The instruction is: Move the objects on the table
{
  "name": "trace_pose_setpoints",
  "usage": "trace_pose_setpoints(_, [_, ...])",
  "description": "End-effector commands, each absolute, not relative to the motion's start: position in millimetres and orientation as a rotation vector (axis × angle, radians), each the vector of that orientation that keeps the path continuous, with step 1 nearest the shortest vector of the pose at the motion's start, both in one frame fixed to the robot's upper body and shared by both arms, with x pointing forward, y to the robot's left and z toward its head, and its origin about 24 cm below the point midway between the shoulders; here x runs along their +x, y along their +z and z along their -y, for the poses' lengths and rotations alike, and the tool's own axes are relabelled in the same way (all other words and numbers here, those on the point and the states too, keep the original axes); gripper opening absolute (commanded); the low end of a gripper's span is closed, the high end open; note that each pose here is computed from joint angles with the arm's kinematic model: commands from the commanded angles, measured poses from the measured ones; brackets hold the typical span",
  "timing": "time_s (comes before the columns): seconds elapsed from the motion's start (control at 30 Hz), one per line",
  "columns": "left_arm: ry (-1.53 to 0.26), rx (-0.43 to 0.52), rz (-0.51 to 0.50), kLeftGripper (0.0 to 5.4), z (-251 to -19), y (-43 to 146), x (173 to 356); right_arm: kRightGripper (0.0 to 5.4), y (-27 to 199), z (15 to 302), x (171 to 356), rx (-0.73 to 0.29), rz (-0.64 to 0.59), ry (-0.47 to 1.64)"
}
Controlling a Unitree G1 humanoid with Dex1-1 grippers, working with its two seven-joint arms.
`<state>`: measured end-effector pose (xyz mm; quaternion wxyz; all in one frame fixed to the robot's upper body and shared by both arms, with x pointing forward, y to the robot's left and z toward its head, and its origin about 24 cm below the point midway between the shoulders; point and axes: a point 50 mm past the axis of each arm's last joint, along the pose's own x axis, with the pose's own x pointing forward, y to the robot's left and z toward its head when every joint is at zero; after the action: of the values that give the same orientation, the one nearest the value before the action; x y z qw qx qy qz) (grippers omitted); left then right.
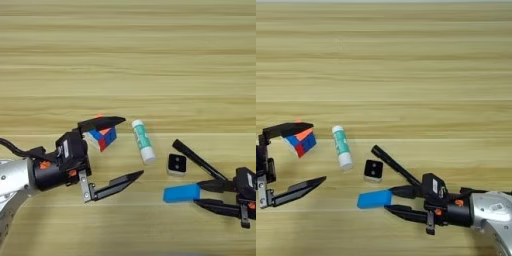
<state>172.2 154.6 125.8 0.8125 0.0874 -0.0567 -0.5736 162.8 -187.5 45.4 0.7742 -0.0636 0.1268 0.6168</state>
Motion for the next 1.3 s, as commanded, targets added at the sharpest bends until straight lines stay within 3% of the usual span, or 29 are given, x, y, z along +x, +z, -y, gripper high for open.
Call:
trace_pose_setpoints(0.03, [-1.222, 0.2, 0.124, 5.4, -157.3, 128.1, 172.2, 1.42, 42.5, 187.0, 164.9, -0.15, -0.281, 1.343])
trace_pose_setpoints(1.13, [-1.227, 0.237, 0.118, 5.4, -164.1, 125.5, 175.9, 1.42, 16.7, 189.8, 167.5, -0.184, -0.373, 1.338])
trace_pose_setpoints(1.3, [-1.229, 0.239, 0.12, 5.4, -164.1, 125.7, 177.0, 2.03, 17.3, 189.2, 168.2, -0.182, -0.372, 1.335])
